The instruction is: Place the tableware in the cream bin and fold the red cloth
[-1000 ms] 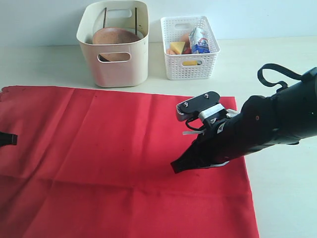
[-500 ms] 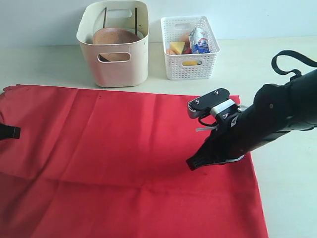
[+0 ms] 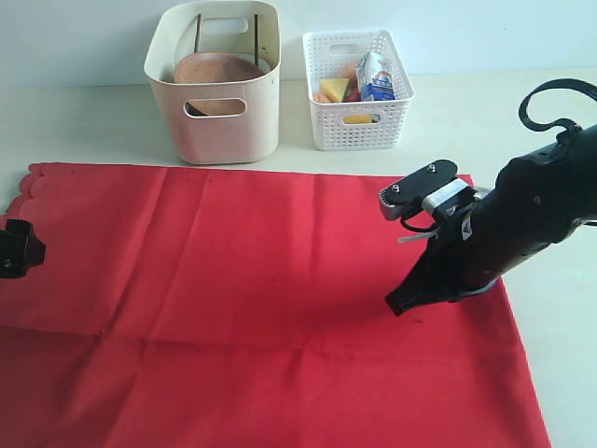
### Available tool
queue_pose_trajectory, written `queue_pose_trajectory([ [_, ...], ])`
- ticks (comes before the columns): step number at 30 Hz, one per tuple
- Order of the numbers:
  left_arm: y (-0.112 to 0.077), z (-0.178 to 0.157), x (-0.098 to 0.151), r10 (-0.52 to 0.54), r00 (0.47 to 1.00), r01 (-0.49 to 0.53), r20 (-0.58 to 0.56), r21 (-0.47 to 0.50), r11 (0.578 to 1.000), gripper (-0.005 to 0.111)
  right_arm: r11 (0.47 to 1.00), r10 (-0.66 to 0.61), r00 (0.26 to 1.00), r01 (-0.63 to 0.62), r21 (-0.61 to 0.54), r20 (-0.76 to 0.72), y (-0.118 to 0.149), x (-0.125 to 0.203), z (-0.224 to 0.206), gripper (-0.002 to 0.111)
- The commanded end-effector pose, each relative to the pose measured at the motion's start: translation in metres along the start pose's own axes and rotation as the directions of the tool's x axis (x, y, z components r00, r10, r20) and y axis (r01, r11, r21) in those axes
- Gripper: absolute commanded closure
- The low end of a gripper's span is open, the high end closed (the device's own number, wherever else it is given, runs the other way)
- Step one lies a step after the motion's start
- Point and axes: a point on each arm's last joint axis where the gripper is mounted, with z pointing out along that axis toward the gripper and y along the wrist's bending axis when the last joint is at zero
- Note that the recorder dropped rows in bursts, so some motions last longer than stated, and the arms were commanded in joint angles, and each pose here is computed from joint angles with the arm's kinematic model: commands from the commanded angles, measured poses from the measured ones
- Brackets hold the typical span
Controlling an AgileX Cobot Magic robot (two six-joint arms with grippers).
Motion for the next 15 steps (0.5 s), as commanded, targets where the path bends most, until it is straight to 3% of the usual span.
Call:
queue_pose_trajectory([
  [1, 0.0, -0.002, -0.001, 0.009, 1.0, -0.009, 0.016, -0.002, 1.0, 0.002, 0.993, -0.014, 0.984, 0.035, 0.114, -0.175, -0.014, 0.019, 0.004, 0.108],
  [7, 0.001, 0.013, 0.002, 0.013, 1.0, -0.013, 0.001, -0.015, 1.0, 0.002, 0.961, 0.026, 0.983, 0.025, 0.277, -0.181, -0.027, 0.028, 0.004, 0.108],
  [15, 0.0, 0.045, 0.021, 0.015, 0.994, -0.017, -0.111, -0.014, 1.0, 0.002, 0.955, 0.043, 0.982, 0.013, 0.295, -0.184, -0.029, 0.029, 0.003, 0.108],
])
